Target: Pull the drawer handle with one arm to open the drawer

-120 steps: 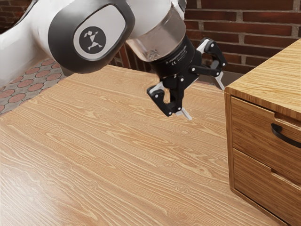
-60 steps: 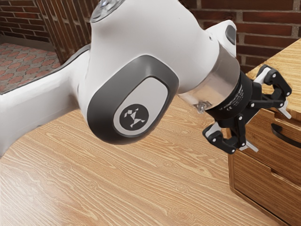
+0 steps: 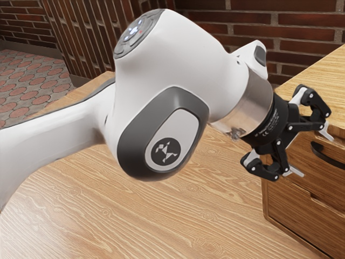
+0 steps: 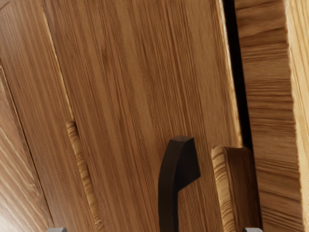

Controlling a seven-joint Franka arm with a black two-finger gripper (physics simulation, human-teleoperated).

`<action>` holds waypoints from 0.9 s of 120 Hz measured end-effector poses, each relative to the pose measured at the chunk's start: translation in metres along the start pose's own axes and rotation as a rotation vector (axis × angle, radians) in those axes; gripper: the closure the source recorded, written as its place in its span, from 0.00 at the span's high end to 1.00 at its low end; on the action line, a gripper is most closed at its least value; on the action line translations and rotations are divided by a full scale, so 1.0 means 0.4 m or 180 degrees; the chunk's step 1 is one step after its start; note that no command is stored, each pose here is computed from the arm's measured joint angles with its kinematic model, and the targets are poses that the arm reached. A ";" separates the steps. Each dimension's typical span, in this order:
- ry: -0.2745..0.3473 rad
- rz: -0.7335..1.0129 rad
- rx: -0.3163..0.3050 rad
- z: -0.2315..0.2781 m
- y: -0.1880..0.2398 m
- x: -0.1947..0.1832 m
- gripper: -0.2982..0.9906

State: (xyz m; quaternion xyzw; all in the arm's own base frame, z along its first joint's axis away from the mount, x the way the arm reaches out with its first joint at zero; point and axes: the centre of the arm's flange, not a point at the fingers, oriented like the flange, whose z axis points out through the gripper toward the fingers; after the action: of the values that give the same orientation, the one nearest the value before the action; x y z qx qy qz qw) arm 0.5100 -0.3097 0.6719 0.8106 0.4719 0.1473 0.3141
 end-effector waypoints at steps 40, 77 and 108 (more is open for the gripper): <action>-0.0029 -0.0021 -0.0033 0.037 -0.024 0.004 0.57; -0.0071 0.0022 -0.0062 0.057 -0.036 -0.023 0.55; -0.0072 0.0008 -0.0129 0.056 -0.033 -0.016 0.54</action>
State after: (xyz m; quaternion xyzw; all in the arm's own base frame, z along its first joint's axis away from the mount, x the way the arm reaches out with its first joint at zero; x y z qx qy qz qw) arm 0.5099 -0.3187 0.6466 0.8062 0.4641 0.1481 0.3356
